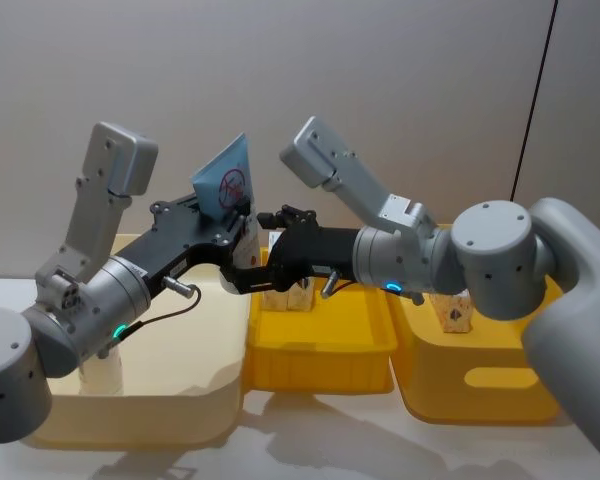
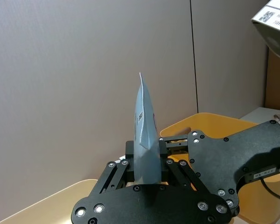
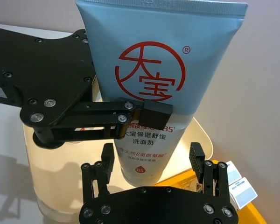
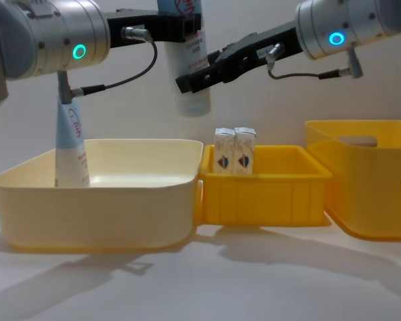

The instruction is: Bimanual collaborative sorting of washing and personal care products

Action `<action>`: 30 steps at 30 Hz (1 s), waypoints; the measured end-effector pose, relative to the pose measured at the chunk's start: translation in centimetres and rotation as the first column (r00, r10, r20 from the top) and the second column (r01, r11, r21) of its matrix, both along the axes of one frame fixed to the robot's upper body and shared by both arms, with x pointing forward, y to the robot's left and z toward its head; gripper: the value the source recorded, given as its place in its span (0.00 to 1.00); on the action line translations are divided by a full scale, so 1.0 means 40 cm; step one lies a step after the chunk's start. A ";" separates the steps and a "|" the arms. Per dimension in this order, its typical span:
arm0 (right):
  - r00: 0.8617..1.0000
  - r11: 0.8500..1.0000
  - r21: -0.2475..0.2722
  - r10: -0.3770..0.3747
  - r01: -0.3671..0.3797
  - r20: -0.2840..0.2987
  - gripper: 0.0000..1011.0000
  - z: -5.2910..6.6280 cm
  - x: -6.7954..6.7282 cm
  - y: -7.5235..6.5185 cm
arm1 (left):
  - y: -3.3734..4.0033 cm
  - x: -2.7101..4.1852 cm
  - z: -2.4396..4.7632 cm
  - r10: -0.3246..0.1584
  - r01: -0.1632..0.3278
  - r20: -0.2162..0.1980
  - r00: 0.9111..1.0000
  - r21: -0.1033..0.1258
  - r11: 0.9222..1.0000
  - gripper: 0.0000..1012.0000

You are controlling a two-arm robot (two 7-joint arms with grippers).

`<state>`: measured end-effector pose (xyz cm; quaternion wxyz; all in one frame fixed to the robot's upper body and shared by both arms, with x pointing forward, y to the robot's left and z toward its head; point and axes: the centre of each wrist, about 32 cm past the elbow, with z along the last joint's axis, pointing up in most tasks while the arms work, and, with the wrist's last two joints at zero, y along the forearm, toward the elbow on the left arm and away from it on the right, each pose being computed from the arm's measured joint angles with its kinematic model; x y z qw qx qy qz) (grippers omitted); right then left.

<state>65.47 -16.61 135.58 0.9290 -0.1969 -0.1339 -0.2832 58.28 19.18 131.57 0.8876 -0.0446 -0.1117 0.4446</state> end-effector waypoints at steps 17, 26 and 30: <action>1.000 1.000 0.013 -0.008 0.008 -0.029 0.99 -0.009 0.016 0.030 | 0.000 0.003 -0.003 0.004 -0.004 -0.005 1.000 0.002 1.000 0.26; 0.999 0.999 0.025 -0.018 0.020 -0.045 0.94 -0.011 0.020 0.040 | -0.001 0.007 -0.007 0.004 -0.004 -0.003 1.000 -0.001 1.000 0.26; 0.999 0.999 0.028 -0.020 0.022 -0.049 0.86 -0.011 0.021 0.042 | -0.001 0.008 -0.008 0.005 -0.005 -0.002 1.000 -0.002 1.000 0.26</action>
